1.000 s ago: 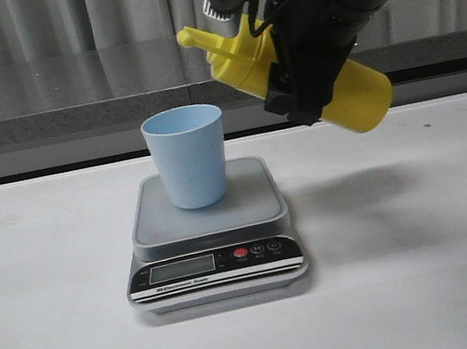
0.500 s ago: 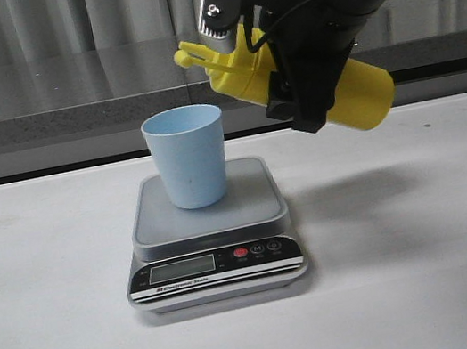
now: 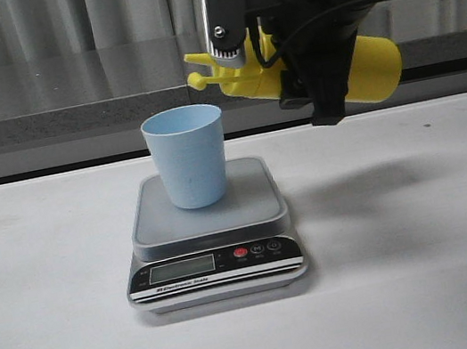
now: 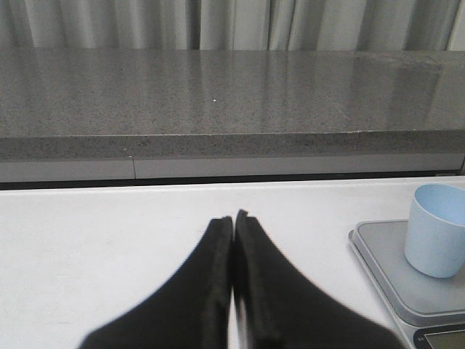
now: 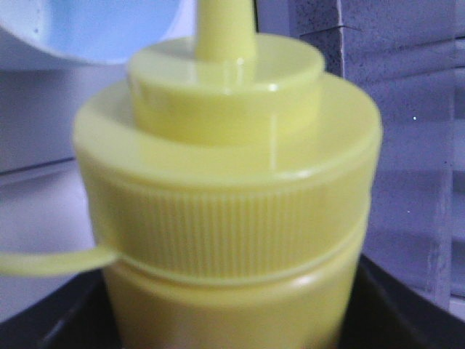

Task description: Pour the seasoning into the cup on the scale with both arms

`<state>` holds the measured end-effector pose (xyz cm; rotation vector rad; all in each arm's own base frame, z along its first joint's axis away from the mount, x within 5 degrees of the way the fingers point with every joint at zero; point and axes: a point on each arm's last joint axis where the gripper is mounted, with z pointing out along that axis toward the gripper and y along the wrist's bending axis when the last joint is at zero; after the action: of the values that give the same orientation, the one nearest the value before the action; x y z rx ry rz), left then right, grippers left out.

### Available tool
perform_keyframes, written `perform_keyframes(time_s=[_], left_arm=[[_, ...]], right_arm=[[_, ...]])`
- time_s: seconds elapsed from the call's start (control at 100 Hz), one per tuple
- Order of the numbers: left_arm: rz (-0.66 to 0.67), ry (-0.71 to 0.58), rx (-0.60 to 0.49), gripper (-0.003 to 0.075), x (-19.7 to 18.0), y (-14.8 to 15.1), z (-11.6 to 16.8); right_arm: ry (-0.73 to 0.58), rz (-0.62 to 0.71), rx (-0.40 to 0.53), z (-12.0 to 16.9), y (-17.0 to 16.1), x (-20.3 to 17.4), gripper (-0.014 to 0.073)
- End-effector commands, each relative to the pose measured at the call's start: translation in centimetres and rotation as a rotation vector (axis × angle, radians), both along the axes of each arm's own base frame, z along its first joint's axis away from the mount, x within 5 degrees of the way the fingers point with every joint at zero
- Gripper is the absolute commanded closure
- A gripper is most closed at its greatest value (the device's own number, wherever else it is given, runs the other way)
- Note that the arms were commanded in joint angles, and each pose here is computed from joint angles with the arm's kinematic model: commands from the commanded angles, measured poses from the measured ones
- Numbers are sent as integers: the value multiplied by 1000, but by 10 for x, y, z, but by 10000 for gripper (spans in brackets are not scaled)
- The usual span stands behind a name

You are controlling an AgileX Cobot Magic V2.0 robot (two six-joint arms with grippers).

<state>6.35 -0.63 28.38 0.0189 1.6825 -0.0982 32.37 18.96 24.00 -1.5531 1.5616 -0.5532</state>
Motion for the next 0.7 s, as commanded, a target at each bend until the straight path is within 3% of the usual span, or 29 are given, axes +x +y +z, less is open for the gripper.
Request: perform_keyframes(time_s=[0.0,0.69], left_arm=[[10,-86,-26,740,0,1,15],[10,-86,-26,740,0,1,15]], right_arm=[[-111,22,-29,30,-2,0,456],[-233,100,-219,35,-3,3,456]])
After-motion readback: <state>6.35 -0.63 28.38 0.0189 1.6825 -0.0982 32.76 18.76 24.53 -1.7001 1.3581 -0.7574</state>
